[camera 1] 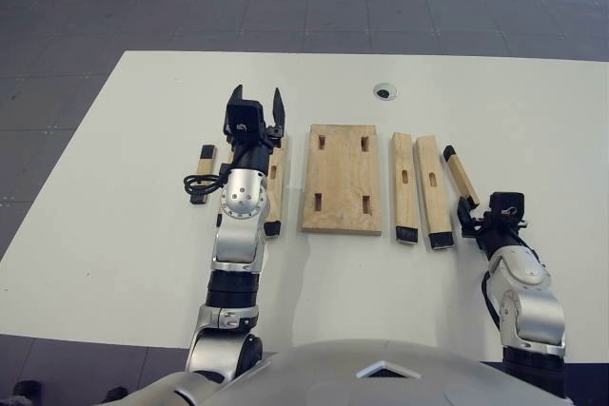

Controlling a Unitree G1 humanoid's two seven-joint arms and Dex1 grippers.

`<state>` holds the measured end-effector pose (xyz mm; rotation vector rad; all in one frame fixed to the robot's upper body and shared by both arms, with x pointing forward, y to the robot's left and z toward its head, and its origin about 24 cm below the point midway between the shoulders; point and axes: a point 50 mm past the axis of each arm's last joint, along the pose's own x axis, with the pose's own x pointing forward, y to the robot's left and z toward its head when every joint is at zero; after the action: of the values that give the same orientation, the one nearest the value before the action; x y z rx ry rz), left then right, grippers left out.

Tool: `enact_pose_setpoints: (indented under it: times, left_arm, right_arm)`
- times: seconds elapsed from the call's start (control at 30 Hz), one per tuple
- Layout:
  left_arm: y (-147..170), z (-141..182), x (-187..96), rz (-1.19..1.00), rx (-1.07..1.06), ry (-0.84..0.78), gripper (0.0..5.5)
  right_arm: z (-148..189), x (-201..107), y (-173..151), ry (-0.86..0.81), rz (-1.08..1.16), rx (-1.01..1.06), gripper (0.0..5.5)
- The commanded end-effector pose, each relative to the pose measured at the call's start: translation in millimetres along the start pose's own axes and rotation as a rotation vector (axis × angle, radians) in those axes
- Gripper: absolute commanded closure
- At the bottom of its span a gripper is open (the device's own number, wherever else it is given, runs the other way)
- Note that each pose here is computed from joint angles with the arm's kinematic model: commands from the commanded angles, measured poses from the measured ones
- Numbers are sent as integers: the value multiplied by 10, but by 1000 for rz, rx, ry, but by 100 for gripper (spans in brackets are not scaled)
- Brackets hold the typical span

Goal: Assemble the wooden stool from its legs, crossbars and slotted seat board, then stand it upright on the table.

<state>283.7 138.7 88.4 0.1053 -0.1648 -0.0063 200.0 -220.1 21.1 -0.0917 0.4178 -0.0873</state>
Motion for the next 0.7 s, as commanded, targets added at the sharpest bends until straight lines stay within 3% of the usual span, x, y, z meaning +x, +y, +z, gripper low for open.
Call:
enact_pose_setpoints:
  times: [0.03, 0.17, 0.43, 0.63, 0.7]
  left_arm:
    - [6, -5, 1, -18, 13, 8, 234]
    - [3, -16, -6, -22, 15, 12, 238]
    - [-1, -18, -4, -22, 12, 15, 238]
    - [15, 10, 17, -17, 10, 6, 238]
    - [21, 52, 38, -18, 3, -7, 238]
  right_arm:
    - [13, 82, 38, -1, 8, 6, 203]
    - [-16, 97, 45, 7, 13, 7, 233]
    - [-16, 51, 73, -6, 39, -9, 386]
    - [258, 44, 75, -138, -4, -30, 508]
    - [446, 47, 97, -217, -4, 0, 511]
